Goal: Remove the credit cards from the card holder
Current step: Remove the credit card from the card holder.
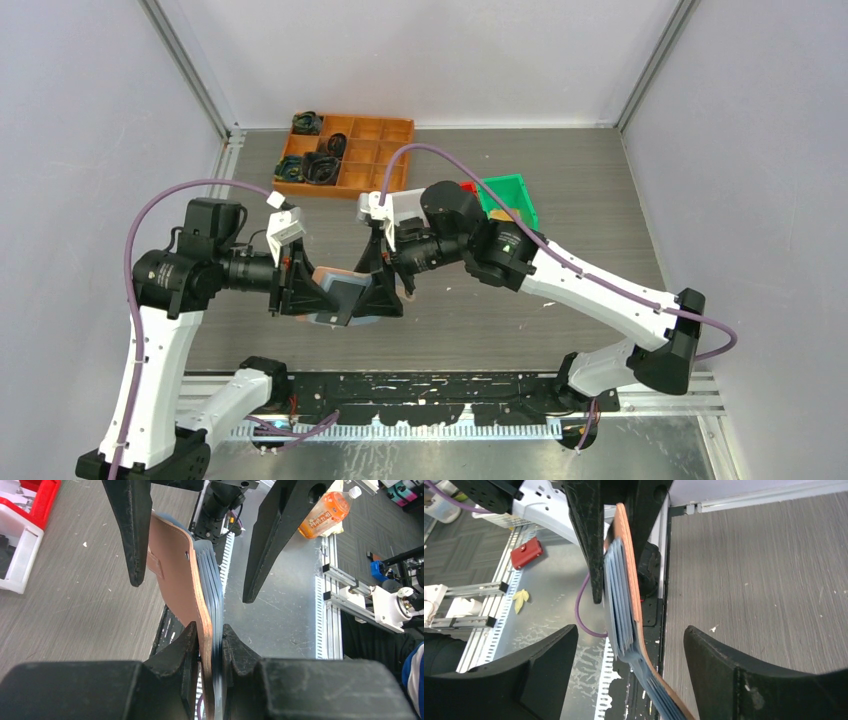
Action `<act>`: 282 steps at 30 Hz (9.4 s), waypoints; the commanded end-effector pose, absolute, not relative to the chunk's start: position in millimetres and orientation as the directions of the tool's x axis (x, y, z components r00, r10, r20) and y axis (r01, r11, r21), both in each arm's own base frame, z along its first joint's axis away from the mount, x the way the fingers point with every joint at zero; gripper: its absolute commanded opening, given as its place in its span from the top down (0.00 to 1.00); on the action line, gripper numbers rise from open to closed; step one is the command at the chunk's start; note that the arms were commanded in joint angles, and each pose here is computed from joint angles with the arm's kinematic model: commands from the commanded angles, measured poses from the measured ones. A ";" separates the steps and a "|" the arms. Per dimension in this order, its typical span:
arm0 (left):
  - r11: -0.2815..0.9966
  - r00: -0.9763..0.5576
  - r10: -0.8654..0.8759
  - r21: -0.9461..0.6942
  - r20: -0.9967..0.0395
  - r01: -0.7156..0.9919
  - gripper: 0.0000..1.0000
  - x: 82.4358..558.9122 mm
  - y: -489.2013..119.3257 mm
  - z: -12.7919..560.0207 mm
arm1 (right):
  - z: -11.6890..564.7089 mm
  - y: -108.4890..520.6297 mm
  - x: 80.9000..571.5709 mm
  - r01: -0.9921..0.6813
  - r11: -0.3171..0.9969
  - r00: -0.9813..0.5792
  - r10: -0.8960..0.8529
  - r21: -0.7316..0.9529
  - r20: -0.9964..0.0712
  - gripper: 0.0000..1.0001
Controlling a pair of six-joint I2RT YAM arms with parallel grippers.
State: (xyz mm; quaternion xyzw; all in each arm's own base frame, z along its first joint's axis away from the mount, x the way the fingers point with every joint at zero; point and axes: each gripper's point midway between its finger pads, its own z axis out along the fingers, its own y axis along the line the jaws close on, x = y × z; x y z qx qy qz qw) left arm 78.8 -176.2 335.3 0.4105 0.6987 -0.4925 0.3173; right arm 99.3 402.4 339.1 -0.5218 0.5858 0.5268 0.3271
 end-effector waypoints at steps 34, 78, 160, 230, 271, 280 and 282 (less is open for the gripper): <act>0.132 -0.491 0.212 -0.473 -0.845 0.871 0.71 69.2 -181.4 330.3 | 391.1 397.8 84.8 -0.941 -0.171 -0.254 -0.212 0.291 -0.944 0.99; 0.265 -0.709 -0.029 -0.689 -0.705 0.674 1.00 125.2 -197.6 368.9 | 375.5 383.3 133.2 -0.579 -0.024 -0.799 0.218 0.815 -0.561 0.42; 0.056 -0.705 0.027 -0.703 -0.709 0.709 0.96 87.7 -199.9 389.8 | 368.8 383.4 133.5 -0.559 0.017 -0.809 0.205 0.829 -0.551 0.61; 0.035 -0.719 -0.002 -0.719 -0.695 0.694 1.00 88.3 -200.2 407.1 | 406.9 357.4 99.3 -0.633 -0.283 -0.773 0.286 0.720 -0.567 0.90; 0.060 -0.726 -0.028 -0.726 -0.687 0.685 1.00 98.2 -200.4 405.6 | 412.8 355.4 88.6 -0.635 -0.326 -0.772 0.260 0.700 -0.580 0.70; 0.172 -0.676 -0.003 -0.666 -0.737 0.726 1.00 107.4 -194.1 385.9 | 387.6 339.9 88.8 -0.661 -0.211 -0.750 0.231 0.721 -0.620 0.98; 0.217 -0.661 0.016 -0.643 -0.750 0.734 1.00 112.7 -191.4 378.8 | 371.9 328.9 94.0 -0.669 -0.127 -0.739 0.215 0.732 -0.638 0.99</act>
